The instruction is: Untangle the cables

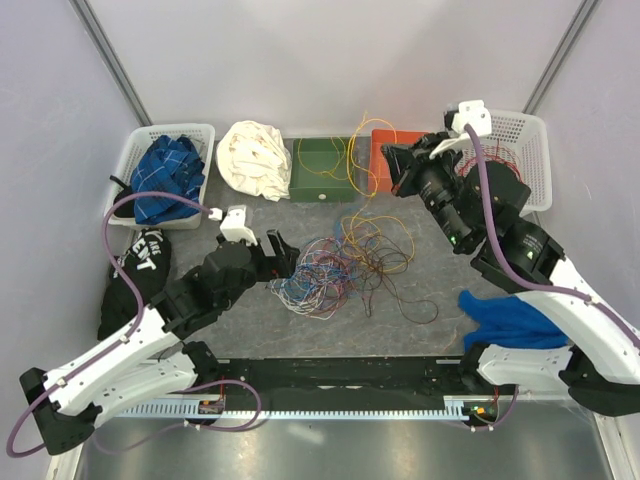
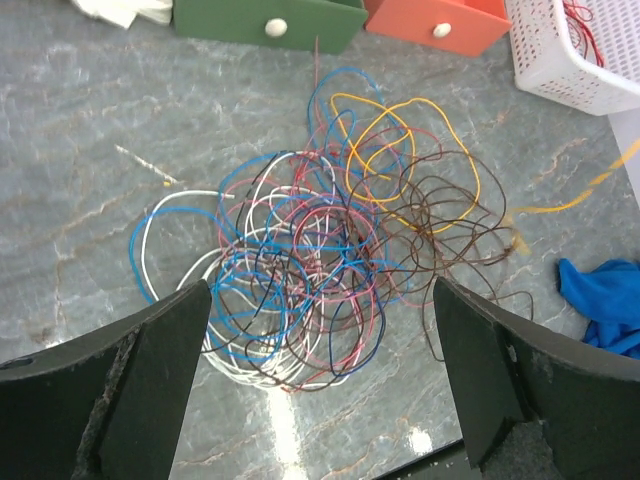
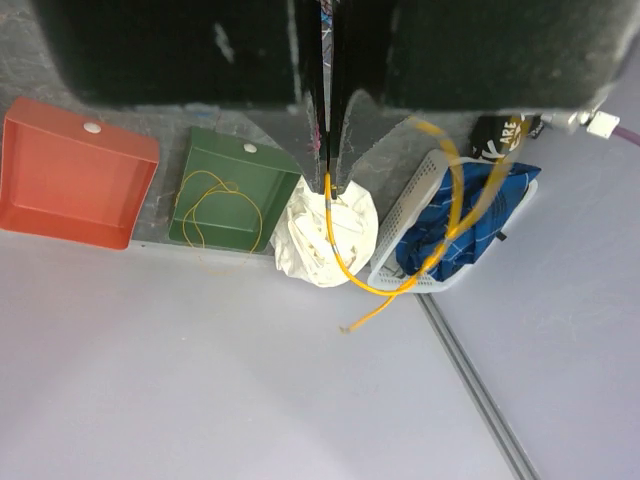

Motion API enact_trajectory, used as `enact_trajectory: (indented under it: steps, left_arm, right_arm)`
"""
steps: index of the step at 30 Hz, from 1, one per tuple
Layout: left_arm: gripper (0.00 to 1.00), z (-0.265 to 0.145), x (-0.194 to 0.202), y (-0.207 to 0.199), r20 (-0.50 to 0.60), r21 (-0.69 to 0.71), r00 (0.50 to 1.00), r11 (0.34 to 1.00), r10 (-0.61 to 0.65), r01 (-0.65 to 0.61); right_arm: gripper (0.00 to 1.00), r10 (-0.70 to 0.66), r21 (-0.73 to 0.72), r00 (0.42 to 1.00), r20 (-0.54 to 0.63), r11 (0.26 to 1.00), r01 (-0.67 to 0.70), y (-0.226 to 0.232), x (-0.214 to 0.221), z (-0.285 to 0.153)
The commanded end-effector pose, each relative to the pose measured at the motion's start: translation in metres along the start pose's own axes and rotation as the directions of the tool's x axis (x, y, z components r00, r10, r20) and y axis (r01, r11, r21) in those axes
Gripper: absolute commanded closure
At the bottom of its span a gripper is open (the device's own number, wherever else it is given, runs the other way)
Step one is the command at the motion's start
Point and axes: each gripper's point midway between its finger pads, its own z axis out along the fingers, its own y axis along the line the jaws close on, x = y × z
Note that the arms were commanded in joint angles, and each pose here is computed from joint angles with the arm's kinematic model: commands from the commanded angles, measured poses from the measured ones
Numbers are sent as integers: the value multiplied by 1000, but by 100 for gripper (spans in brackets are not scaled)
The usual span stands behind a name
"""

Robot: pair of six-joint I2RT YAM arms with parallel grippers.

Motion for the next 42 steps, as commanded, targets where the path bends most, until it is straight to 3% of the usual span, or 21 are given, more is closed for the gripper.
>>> enact_trajectory:
  steps: [1, 5, 12, 17, 24, 27, 31, 32, 39, 41, 42]
  left_arm:
    - [0, -6, -5, -1, 58, 36, 992, 993, -116, 114]
    - [0, -8, -5, -12, 84, 133, 983, 979, -163, 151]
    - [0, -3, 14, -9, 53, 148, 980, 972, -191, 182]
    - [0, -2, 23, -4, 39, 141, 976, 968, -213, 206]
    - [0, -3, 19, -8, 94, 216, 966, 952, -241, 217]
    - [0, -12, -4, -30, 181, 373, 937, 902, -299, 215]
    - [0, -29, -34, -52, 323, 547, 879, 827, -351, 129]
    - [0, -40, -51, -59, 372, 594, 844, 798, -387, 104]
    - [0, -45, -95, -95, 545, 597, 788, 792, -287, -125]
    - [0, -46, -108, -113, 565, 607, 781, 775, -266, -175]
    - [0, -32, -102, -120, 550, 603, 801, 776, -238, -183]
  right_arm:
    - [100, -48, 30, 998, -28, 998, 49, 1, -14, 3]
    - [100, -56, 46, 998, -1, 997, 56, 6, -36, 11]
    - [100, 5, 39, 978, 210, 999, -14, 21, -137, 10]
    - [100, 59, 4, 958, 280, 998, -62, 26, -160, 4]
    - [100, 40, 10, 977, 207, 999, -43, 29, -118, 23]
    - [100, 68, -29, 984, 168, 998, -64, 36, -102, 25]
    - [100, 95, -77, 990, 109, 993, -87, 45, -82, 26]
    - [100, 92, -81, 992, 87, 993, -85, 45, -75, 26]
    - [100, 117, -136, 993, 6, 984, -115, 54, -49, 23]
    - [100, 129, -174, 991, -26, 976, -132, 62, -42, 21]
    - [100, 134, -187, 990, -36, 973, -138, 64, -41, 20]
